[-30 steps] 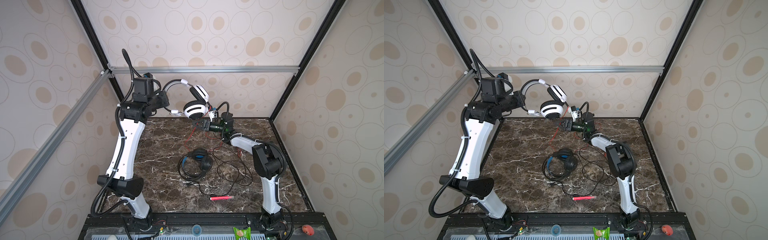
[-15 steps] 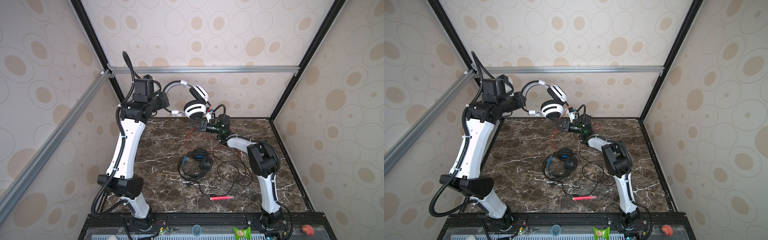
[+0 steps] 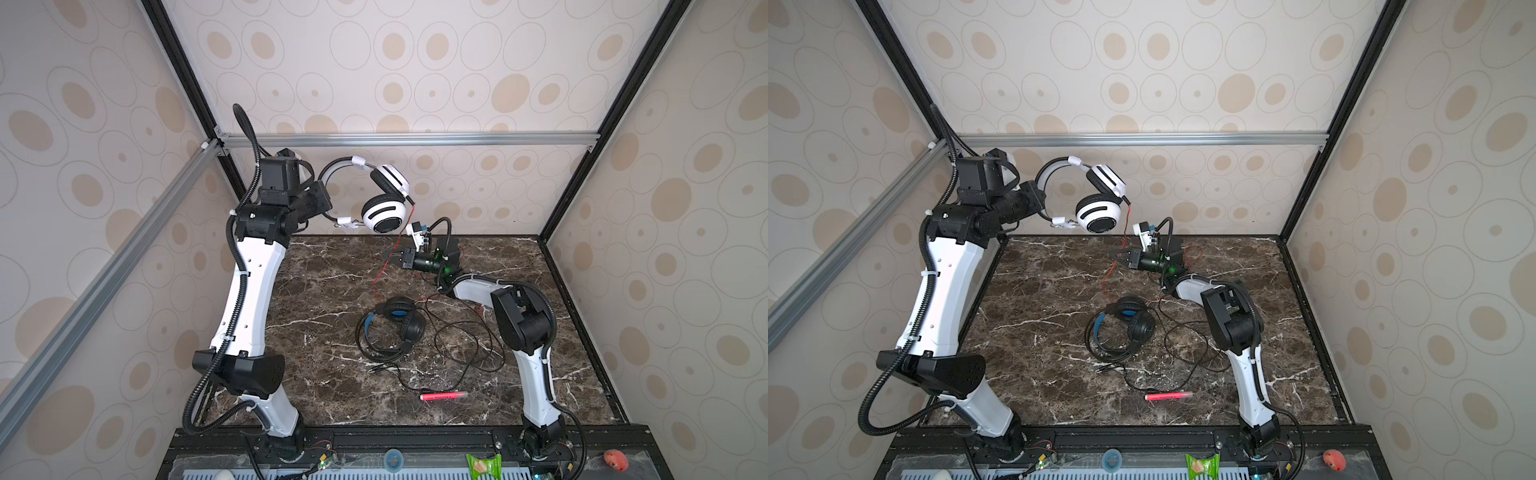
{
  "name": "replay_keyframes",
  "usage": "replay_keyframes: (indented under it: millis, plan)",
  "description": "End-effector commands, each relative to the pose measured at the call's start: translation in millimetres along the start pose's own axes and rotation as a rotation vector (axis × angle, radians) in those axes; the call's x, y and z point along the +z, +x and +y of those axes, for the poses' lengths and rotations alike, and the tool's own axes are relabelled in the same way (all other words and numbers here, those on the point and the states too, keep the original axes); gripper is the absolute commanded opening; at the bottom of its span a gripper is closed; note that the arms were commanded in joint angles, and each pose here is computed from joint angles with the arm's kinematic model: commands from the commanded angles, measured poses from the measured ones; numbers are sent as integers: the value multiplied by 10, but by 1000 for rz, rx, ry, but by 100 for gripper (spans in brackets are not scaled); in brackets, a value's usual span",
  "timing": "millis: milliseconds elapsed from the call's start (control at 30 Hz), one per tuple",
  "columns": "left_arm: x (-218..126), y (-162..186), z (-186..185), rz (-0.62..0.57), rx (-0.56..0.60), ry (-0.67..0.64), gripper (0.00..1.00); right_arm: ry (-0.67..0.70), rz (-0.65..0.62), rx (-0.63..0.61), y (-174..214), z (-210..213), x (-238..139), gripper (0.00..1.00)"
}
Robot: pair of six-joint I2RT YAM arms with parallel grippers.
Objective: Wrap the headphones
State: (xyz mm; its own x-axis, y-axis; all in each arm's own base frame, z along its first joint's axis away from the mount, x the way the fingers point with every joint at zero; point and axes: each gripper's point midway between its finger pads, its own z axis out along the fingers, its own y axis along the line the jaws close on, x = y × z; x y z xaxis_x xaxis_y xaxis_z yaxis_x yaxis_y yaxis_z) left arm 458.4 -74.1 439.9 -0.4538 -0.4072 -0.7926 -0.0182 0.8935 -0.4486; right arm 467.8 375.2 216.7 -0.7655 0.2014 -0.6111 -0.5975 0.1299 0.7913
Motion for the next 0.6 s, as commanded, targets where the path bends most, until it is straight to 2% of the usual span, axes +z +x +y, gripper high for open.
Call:
replay_keyframes:
  millis: [0,300,467,567]
  plan:
    - [-287,-337,-15,-137,-43,39,0,49,-32,-52,-199,105,-217,0]
    - [-117,-251,333,-164,-23,-21,0,463,121,-245,-243,122,-740,0]
    - [17,-164,476,-163,44,-66,0,620,155,-372,-363,422,-1056,0]
    - [102,-91,553,-159,89,-87,0,699,223,-494,-403,691,-1161,0]
